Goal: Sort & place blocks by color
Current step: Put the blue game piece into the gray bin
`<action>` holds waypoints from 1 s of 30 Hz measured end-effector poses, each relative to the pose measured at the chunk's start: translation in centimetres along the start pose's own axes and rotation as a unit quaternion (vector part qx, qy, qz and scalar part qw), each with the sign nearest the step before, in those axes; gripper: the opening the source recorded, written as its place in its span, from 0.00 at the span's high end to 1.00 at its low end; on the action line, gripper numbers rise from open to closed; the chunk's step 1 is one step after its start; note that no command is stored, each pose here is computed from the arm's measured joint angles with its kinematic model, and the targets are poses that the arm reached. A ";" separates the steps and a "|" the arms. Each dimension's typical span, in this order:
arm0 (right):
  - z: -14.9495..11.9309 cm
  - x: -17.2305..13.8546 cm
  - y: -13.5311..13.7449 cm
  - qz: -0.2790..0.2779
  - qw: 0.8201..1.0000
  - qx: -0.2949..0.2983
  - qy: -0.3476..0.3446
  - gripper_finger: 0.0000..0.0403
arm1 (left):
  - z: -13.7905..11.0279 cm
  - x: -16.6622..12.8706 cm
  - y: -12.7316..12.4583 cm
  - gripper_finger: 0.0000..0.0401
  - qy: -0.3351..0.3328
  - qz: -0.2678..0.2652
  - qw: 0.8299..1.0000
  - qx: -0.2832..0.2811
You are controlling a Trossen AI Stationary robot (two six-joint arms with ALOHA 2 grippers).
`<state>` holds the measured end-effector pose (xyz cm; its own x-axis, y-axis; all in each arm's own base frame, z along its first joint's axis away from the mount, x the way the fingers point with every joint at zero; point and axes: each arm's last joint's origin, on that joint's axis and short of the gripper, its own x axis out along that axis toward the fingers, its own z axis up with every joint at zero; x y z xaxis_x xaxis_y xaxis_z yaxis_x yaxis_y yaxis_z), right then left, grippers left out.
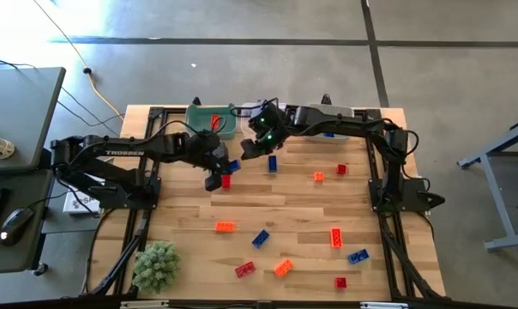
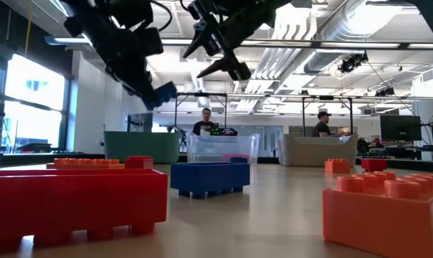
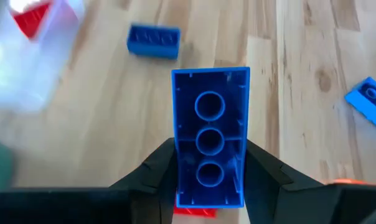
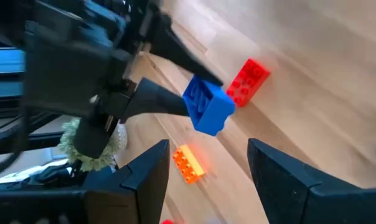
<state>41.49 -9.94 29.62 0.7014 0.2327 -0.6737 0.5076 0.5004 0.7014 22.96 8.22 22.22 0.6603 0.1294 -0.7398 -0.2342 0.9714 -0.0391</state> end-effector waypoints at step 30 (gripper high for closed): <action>0.1 0.3 0.7 -0.031 0.996 0.036 -0.078 0.54 | 4.1 -2.4 0.3 0.71 -0.061 0.060 0.994 0.070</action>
<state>42.09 -9.62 29.90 0.7342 0.0676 -0.6755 0.5827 0.4477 0.6782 24.28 9.03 26.73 0.7176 0.2600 -0.6461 -0.2201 0.9648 0.1438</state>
